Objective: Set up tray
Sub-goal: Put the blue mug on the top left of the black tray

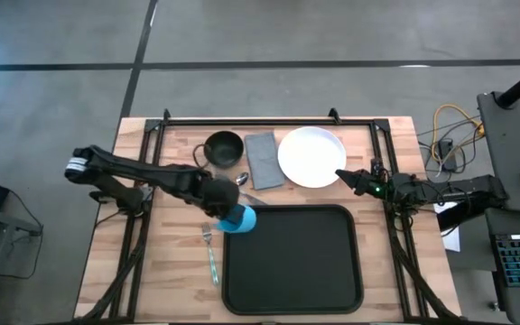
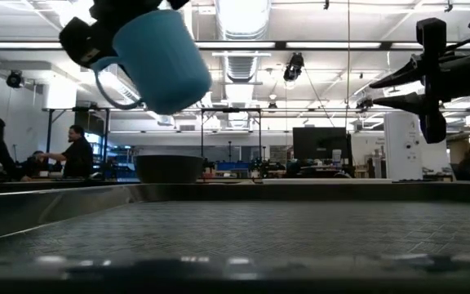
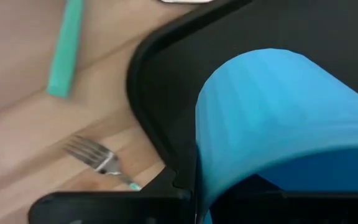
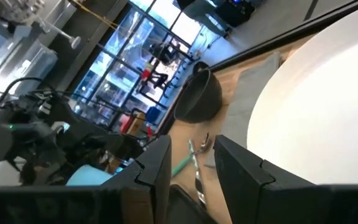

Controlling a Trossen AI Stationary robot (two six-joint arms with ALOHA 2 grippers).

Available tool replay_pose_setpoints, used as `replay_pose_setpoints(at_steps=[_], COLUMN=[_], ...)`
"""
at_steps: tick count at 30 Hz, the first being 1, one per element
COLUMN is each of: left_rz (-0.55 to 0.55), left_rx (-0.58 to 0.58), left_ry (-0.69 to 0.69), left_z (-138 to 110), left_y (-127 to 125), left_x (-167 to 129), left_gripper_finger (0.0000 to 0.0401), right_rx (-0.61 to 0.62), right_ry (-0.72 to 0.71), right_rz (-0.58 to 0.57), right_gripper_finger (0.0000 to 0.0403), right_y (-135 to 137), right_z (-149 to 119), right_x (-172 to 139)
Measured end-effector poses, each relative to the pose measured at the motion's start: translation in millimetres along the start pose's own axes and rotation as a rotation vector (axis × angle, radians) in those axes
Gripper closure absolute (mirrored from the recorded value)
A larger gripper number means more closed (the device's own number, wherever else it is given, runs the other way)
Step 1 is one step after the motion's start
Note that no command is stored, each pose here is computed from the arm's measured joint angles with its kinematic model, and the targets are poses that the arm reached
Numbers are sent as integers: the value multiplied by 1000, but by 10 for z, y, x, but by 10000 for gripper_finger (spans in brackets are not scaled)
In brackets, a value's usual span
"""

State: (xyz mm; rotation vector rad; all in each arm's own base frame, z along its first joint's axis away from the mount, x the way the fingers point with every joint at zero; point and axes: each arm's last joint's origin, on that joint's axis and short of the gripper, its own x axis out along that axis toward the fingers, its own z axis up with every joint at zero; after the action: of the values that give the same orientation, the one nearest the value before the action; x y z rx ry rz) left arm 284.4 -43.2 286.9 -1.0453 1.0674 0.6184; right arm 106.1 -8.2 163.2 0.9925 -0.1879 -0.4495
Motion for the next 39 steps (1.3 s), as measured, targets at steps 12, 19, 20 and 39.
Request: replay_pose_setpoints(at_steps=[12, 19, 20, 39], left_rz=[147, 191, 197, 238], left_rx=[13, 8, 3, -148], left_ry=[162, 218, 219, 186], left_z=[-48, -92, -82, 57], left_y=[-323, -284, -261, 74], left_x=[297, 503, 526, 901], left_gripper_finger=[401, 401, 401, 401], right_rx=[-22, -27, -28, -40], right_ry=[39, 41, 41, 54], right_rz=[0, -2, -2, -20], right_gripper_finger=[291, 291, 291, 291], right_y=[-12, -15, -15, -29], right_z=[-20, -23, -23, -40], right_x=[3, 3, 3, 17])
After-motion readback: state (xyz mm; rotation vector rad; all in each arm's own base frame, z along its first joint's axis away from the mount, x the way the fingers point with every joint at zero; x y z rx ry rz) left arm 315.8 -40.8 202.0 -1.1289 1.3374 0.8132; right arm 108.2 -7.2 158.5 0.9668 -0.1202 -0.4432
